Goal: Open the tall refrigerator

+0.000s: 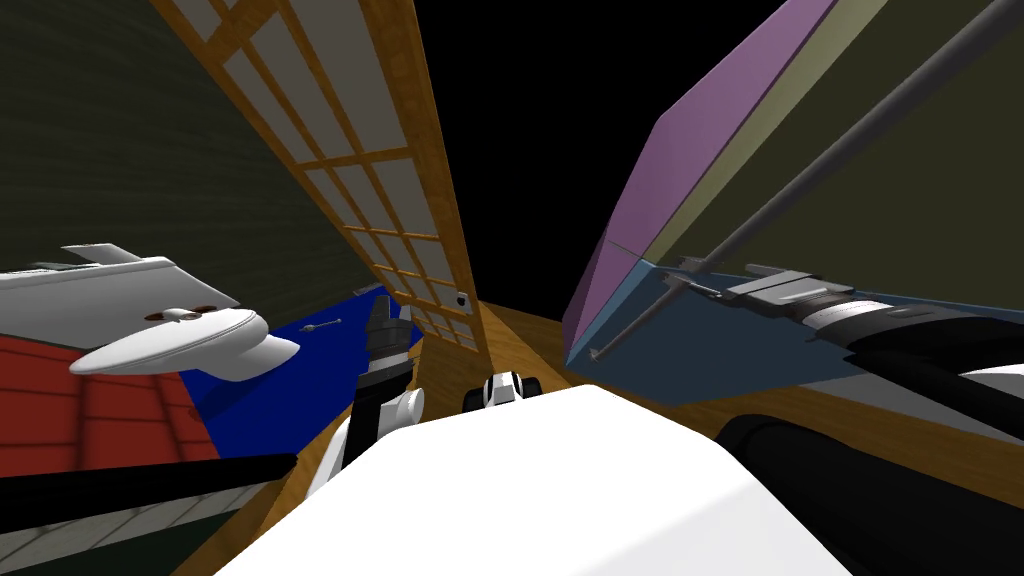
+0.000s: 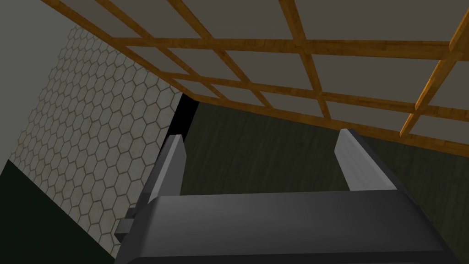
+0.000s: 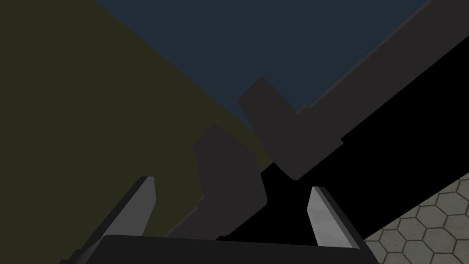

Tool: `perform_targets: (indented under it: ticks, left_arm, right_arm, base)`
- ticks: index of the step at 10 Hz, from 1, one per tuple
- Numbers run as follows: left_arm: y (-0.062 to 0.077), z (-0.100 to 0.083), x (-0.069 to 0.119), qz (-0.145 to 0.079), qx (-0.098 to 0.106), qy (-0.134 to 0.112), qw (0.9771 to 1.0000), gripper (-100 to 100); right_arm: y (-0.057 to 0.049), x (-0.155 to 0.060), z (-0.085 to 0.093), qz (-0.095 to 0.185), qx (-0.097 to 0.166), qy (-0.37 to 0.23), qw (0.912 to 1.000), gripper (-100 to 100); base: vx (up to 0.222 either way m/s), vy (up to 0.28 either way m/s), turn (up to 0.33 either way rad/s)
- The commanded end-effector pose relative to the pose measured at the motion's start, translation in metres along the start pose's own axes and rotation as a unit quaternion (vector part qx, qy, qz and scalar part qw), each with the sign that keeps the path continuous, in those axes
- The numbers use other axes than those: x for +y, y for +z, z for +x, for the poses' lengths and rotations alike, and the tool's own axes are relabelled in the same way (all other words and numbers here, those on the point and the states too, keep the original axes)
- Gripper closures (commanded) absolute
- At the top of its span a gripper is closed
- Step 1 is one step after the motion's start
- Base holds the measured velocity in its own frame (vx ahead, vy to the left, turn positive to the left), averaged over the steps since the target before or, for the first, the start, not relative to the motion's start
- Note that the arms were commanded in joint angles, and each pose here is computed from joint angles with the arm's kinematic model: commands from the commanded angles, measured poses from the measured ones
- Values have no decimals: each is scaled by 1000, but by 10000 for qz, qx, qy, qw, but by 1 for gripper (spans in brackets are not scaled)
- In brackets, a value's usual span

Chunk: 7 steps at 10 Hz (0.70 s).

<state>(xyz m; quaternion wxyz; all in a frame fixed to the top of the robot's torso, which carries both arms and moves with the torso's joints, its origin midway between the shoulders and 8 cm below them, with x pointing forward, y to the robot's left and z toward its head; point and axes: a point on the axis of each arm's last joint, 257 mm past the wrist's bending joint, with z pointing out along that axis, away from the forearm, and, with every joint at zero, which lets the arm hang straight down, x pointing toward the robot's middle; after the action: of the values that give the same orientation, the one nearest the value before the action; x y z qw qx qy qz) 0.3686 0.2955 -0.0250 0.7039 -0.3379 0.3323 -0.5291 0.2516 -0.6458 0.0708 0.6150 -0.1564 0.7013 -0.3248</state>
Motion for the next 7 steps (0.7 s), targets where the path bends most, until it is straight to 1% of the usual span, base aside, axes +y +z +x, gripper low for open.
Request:
perform_targets:
  ticks: [1, 2, 3, 4, 5, 7]
  left_arm:
    - [0, 0, 0, 0, 0, 0, 10000, 0]
    - [0, 0, 0, 1, 0, 0, 10000, 0]
    - [0, 0, 0, 1, 0, 1, 10000, 0]
    - [0, 0, 0, 0, 0, 1, 10000, 0]
    - [0, 0, 0, 2, 1, 0, 10000, 0]
    - [0, 0, 0, 4, 1, -1, 10000, 0]
  right_arm:
    - [0, -6, -6, 22, 19, -148, 9999, -100]
    - [0, -7, -6, 31, 18, -159, 9999, -100]
    - [0, -7, -6, 29, 17, -159, 9999, 100]
    - [3, 2, -17, -75, -107, -162, 9998, 100]
    - [7, 13, -27, -217, -228, -165, 9994, 100]
    - [12, 35, -48, -500, -470, -177, 9975, 100]
  base:
    - [44, 46, 5]
    - [11, 10, 1]
    - [8, -1, -8]
    - [-116, -60, -19]
    - [-313, -127, 53]
    - [-414, -126, 61]
